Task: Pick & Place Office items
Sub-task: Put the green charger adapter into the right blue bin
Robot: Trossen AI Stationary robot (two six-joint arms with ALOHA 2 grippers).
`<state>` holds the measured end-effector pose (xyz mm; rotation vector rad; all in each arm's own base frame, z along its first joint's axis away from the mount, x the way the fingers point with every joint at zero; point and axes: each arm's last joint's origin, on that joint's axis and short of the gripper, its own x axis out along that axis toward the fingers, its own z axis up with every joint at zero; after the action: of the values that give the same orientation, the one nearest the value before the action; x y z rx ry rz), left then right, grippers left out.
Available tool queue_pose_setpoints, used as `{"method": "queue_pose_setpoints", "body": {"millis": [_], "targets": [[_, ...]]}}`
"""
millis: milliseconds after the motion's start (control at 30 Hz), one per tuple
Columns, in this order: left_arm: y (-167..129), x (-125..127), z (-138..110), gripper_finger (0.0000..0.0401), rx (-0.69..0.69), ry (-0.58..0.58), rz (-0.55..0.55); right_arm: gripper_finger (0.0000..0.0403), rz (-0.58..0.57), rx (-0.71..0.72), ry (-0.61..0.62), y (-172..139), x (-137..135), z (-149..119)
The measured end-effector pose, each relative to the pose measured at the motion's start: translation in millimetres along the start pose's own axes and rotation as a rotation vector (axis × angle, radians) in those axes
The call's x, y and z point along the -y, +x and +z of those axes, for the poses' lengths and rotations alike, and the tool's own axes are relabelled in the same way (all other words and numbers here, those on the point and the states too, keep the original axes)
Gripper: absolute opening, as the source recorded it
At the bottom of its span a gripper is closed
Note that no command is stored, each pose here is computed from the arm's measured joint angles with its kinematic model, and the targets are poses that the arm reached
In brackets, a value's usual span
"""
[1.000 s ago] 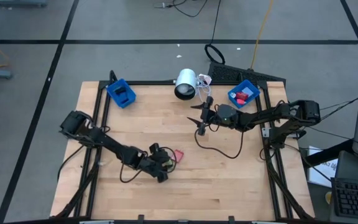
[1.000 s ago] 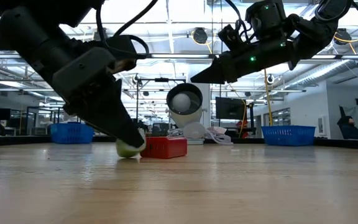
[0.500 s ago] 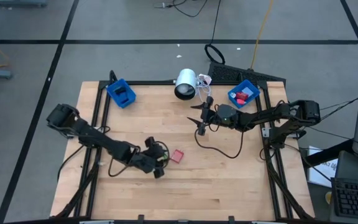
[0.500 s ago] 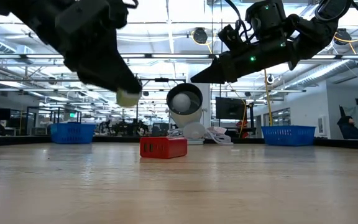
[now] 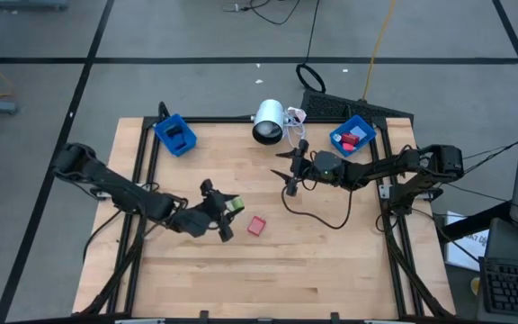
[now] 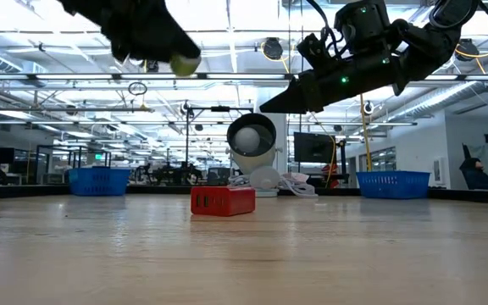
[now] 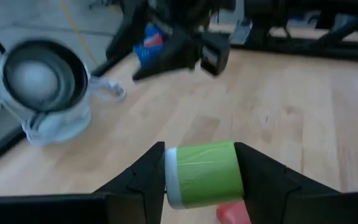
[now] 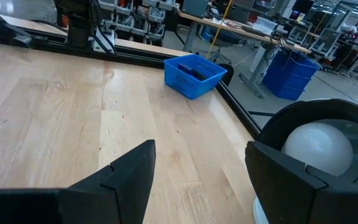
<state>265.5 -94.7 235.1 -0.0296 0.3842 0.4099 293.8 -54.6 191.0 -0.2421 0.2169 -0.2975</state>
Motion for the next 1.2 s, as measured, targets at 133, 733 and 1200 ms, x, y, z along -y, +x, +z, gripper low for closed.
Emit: {"method": "queue_pose_setpoints", "body": {"millis": [133, 733, 1200], "targets": [[0, -3, 7, 0.0164, 0.034, 0.033, 0.000, 0.0238, 0.004, -0.015, 0.000, 0, 0, -1], [40, -40, -1, 0.0164, 0.078, 0.027, -0.094, 0.0238, 0.194, -0.069, 0.111, -3, -20, -5], [44, -44, 16, 0.0162, 0.181, -0.117, -0.371, 0.0238, 0.232, 0.132, -0.561, -22, -75, 17]]}}
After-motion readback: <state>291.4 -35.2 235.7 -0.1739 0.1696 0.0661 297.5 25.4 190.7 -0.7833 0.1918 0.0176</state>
